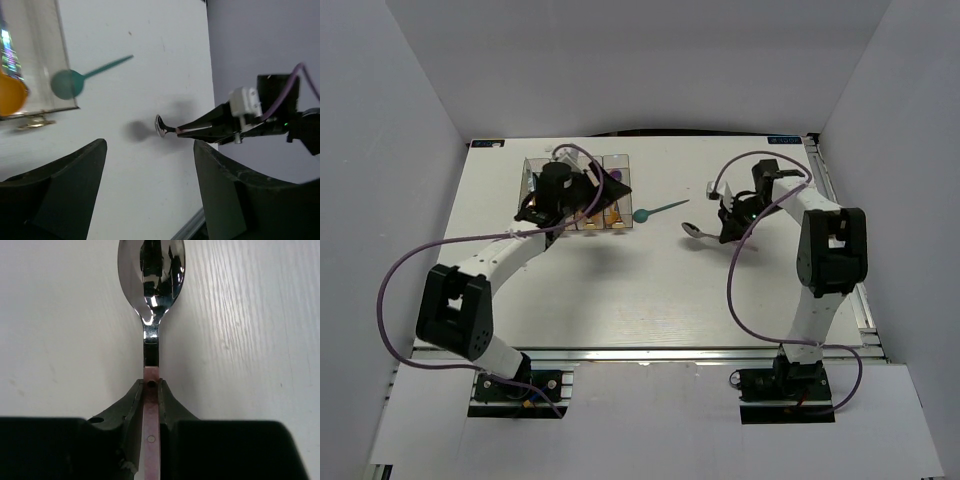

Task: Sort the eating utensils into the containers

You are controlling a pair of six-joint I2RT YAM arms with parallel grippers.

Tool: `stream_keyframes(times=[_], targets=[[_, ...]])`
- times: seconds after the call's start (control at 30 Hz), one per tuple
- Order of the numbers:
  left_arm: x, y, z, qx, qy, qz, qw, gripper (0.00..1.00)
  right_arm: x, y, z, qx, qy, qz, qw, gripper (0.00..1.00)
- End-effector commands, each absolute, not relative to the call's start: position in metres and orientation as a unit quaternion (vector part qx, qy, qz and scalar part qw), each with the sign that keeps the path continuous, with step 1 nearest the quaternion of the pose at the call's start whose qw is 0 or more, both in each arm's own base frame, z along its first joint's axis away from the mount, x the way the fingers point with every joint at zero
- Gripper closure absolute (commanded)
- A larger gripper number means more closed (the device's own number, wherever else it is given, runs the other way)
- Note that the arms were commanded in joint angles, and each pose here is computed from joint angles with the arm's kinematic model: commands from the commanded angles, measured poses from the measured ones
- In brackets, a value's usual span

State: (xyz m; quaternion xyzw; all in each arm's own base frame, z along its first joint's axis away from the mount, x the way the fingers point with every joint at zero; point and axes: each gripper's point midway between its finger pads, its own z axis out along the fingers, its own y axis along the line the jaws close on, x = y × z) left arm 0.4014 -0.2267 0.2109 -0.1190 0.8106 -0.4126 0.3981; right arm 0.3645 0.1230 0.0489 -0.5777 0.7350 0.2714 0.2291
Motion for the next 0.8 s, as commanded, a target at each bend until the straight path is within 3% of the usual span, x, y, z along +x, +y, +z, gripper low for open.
stream_keyframes(times=[0.0, 0.27, 0.47, 0.67, 0.73, 0.77], targets=[[0.393, -0.273, 0.223, -0.099, 0.795, -0.462, 0.379, 0.19, 0.352, 0.17, 0.105, -0.511, 0.741, 0.346, 0.266, 1.0], [0.389, -0.316, 0.203, -0.109, 0.808, -0.456, 0.356, 0.22, 0.349, 0.237, 0.159, -0.323, 0.785, 0.474, 0.235, 1.0], [0.393, -0.327, 0.204, -0.126, 0.806, -0.457, 0.355, 0.26, 0.345, 0.272, 0.177, -0.308, 0.772, 0.506, 0.231, 1.0], [0.397, -0.335, 0.2, -0.132, 0.809, -0.458, 0.345, 0.38, 0.341, 0.292, 0.193, -0.313, 0.762, 0.51, 0.247, 1.0], [0.396, -0.338, 0.196, -0.132, 0.811, -0.458, 0.339, 0.44, 0.342, 0.293, 0.193, -0.306, 0.765, 0.508, 0.25, 1.0], [0.395, -0.339, 0.196, -0.132, 0.811, -0.463, 0.333, 0.52, 0.344, 0.292, 0.194, -0.304, 0.766, 0.506, 0.255, 1.0]])
